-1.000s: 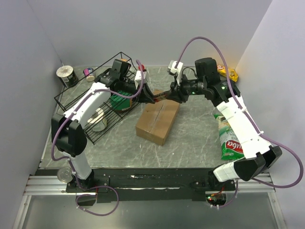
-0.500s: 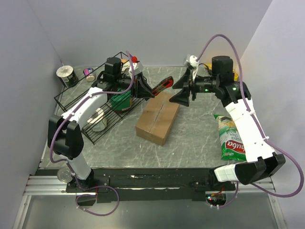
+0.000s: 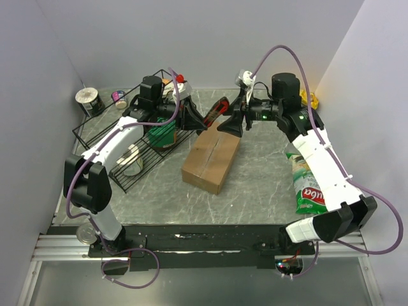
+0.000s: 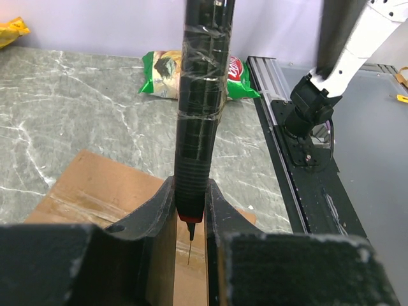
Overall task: Unpack the express box
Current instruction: Pick up the knife from the center of the board.
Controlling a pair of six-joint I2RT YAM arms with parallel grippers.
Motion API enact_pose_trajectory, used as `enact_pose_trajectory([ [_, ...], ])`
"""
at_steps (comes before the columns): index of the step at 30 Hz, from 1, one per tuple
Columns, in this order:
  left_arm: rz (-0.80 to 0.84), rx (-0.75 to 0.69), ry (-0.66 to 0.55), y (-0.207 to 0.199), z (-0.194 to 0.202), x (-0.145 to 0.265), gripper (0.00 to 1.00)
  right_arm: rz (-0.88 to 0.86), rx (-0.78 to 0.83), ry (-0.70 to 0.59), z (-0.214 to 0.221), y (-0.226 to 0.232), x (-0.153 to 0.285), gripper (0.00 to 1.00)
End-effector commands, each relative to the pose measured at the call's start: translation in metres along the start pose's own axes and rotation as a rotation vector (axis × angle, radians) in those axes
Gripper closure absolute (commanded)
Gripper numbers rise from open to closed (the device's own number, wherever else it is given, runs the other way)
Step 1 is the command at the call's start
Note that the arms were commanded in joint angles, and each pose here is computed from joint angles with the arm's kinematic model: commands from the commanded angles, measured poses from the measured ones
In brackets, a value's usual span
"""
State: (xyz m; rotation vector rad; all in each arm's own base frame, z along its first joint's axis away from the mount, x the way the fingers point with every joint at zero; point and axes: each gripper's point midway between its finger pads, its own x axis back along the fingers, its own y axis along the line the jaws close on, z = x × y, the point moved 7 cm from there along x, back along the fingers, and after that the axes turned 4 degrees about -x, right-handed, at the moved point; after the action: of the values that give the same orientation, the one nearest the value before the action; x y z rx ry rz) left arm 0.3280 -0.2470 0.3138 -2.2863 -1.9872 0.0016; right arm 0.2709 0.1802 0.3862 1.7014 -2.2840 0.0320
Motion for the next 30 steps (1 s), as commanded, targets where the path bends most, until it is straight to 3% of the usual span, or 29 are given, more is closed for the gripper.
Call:
enact_pose_trajectory([
  [1,0.044,-0.137,-0.033,-0.019,-0.038,0.000,0.99,0.052,0.053,-0.002,-0.006,-0.013,-0.007,0.26],
  [16,0.024,-0.185,0.144,-0.012,-0.020,-0.001,0.99,-0.040,0.117,0.071,-0.012,-0.011,-0.012,0.27],
  [30,0.020,-0.165,0.144,-0.008,-0.016,-0.003,0.99,-0.089,0.135,0.107,-0.008,0.000,-0.022,0.31],
])
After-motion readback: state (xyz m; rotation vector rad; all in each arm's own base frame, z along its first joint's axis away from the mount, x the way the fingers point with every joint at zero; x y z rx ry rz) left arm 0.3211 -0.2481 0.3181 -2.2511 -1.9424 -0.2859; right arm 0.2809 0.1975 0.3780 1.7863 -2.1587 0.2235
